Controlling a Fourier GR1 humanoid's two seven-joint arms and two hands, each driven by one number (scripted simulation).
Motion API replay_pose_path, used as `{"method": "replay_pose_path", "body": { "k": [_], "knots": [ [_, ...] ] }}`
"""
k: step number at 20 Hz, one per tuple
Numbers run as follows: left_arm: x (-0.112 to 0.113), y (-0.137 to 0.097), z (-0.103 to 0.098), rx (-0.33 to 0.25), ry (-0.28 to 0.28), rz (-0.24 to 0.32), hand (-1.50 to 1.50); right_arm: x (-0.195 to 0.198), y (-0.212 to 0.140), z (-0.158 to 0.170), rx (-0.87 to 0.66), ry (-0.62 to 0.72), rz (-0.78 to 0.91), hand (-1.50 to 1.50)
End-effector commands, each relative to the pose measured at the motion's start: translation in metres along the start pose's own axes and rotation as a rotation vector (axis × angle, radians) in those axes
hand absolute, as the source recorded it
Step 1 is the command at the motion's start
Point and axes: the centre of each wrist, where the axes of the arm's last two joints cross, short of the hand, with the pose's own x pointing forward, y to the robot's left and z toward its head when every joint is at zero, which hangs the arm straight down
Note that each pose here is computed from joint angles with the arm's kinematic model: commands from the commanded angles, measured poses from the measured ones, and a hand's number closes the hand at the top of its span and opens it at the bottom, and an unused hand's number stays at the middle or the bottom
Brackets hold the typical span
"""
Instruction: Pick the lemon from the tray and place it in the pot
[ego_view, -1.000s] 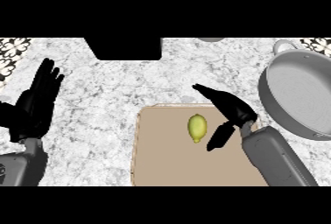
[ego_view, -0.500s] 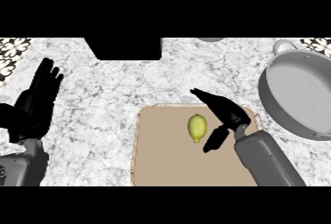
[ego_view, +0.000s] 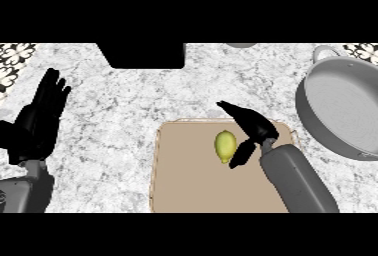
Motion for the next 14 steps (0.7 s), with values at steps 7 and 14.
{"method": "replay_pose_path", "body": {
  "k": [7,14],
  "knots": [
    [0.017,0.003,0.003,-0.006,0.017,0.004,0.00,-0.005,-0.008,-0.018,0.016,-0.127,0.105,1.50],
    [-0.001,-0.004,-0.001,0.000,0.014,0.003,0.00,-0.015,-0.008,-0.005,-0.009,-0.146,0.141,1.50]
  ]
}}
